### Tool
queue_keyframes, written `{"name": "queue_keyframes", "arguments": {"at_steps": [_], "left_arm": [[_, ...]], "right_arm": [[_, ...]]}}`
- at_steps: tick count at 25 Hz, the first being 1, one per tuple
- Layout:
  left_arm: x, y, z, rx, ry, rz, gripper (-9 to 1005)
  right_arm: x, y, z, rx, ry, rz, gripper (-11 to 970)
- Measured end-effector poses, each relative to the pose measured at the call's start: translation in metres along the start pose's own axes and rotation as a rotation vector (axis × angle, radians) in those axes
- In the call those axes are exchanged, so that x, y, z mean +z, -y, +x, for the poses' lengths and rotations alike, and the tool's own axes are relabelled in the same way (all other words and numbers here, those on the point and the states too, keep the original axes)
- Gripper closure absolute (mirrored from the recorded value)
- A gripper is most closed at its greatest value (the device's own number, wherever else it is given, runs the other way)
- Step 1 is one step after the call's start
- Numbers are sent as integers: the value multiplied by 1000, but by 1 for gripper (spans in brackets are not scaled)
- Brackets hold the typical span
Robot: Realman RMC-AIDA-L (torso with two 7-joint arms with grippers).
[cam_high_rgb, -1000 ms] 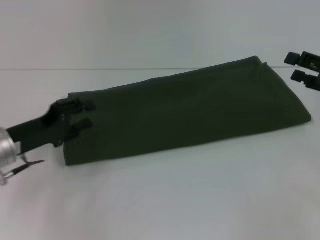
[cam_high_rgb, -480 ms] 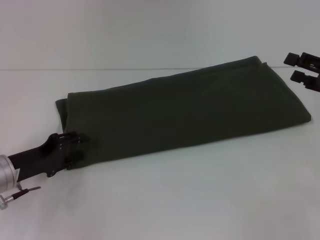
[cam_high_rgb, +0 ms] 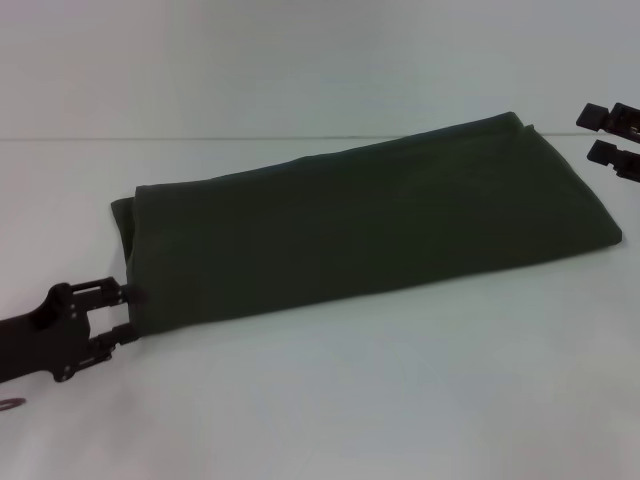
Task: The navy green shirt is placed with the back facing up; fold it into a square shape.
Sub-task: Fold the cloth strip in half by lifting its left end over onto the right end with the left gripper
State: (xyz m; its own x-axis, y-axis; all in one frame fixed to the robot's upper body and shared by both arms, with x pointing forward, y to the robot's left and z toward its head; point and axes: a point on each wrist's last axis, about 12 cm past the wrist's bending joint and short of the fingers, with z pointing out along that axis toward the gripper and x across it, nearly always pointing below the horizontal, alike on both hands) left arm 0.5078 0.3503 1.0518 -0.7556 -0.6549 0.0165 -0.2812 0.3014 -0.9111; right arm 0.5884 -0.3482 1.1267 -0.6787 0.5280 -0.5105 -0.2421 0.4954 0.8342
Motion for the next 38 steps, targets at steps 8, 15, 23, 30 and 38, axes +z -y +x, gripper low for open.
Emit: {"name": "queue_keyframes", "arguments": {"at_steps": [8, 15, 23, 30, 38], "left_arm": [[4, -15, 2, -119, 32, -63, 421], [10, -18, 4, -123, 53, -70, 403], [10, -10, 2, -74, 34, -32, 344], [8, -13, 2, -96, 48, -33, 191], [13, -20, 3, -165, 89, -31, 153]], "right_arm": [[0, 3, 3, 8, 0, 9, 153], [-5, 6, 3, 7, 12, 16, 154], [-6, 6, 1, 7, 26, 18, 154], [-7, 7, 0, 12, 36, 17, 155], [-7, 8, 2, 21, 34, 17, 155]]}}
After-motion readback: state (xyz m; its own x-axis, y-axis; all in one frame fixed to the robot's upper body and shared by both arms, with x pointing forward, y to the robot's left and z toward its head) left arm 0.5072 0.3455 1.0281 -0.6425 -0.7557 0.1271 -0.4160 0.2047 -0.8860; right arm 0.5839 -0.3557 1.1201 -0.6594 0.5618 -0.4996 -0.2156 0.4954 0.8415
